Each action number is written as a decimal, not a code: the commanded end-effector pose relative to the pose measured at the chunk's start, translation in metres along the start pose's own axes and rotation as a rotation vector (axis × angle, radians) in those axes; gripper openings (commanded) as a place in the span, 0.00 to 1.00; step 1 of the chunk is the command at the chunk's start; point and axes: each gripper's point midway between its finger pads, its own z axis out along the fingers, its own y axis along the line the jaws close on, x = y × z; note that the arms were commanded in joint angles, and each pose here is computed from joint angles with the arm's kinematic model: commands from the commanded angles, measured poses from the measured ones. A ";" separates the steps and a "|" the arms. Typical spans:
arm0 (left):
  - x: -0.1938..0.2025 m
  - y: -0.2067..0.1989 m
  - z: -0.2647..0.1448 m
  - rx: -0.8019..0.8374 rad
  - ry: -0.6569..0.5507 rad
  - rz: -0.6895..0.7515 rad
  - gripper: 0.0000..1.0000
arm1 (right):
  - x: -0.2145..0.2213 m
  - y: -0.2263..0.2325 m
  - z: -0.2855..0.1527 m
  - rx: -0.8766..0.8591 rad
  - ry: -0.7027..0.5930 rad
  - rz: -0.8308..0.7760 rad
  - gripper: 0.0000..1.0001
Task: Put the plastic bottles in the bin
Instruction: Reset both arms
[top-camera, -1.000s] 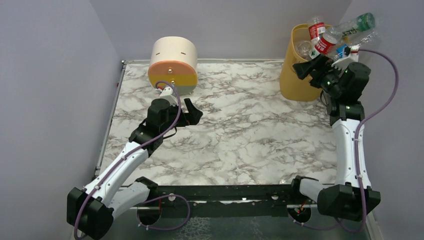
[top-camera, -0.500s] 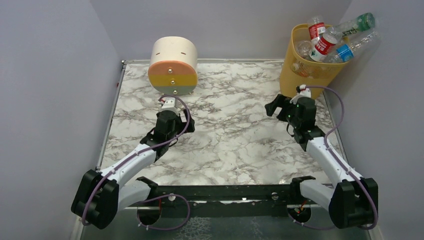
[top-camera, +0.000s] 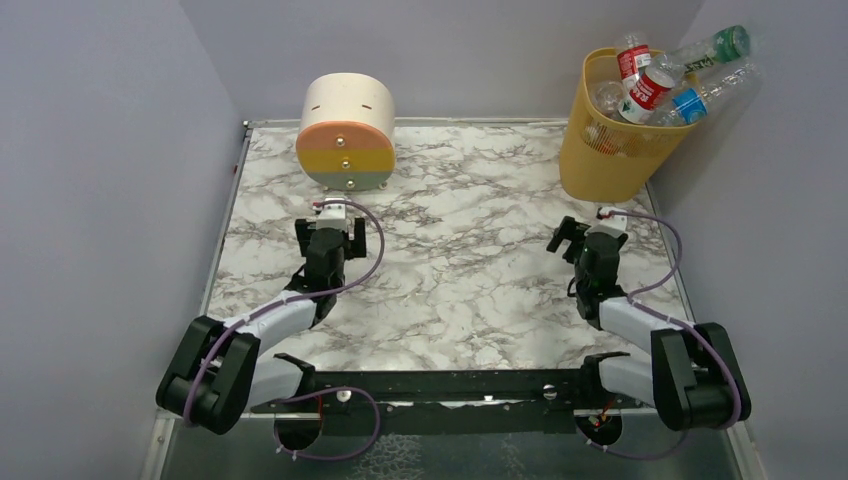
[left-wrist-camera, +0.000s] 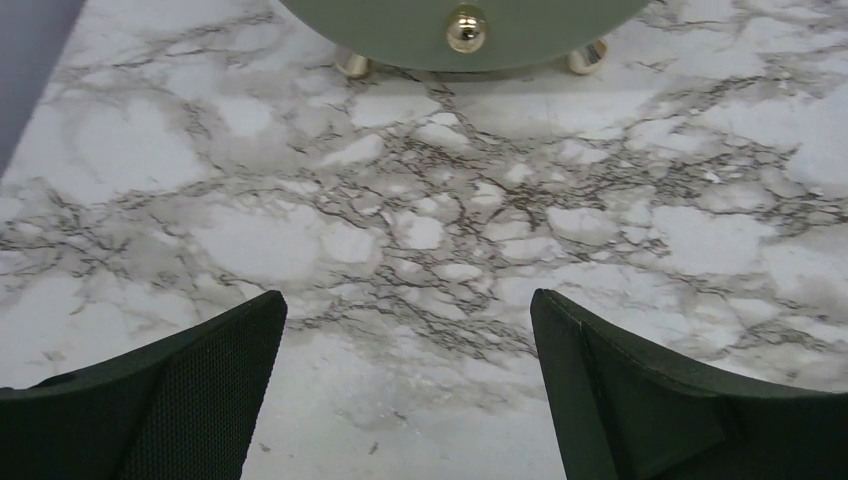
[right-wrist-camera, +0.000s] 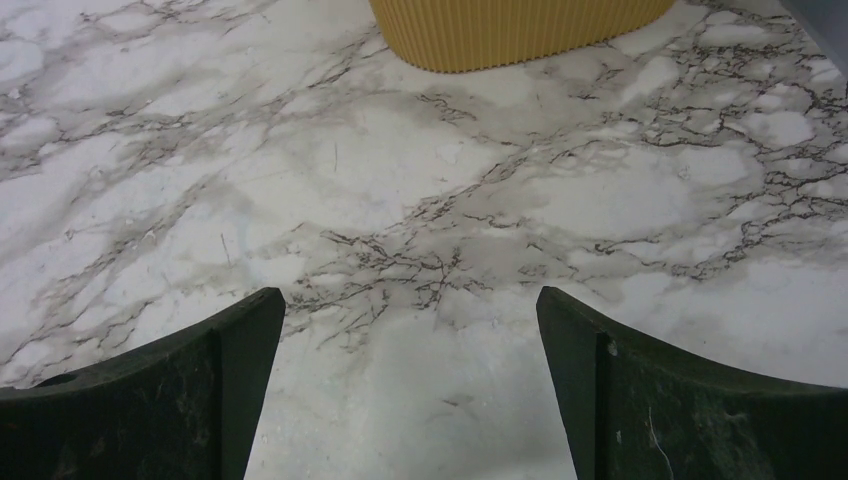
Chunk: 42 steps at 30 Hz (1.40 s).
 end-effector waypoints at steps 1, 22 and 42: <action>-0.012 0.028 0.010 -0.052 -0.119 0.083 0.99 | -0.036 -0.001 0.018 0.050 -0.168 0.019 0.99; -0.001 0.064 0.052 0.030 -0.200 0.005 0.99 | -0.009 0.022 0.067 -0.007 -0.076 -0.132 0.99; 0.006 0.041 0.050 0.183 -0.242 0.073 0.99 | 0.000 0.048 0.032 -0.249 -0.204 -0.215 0.99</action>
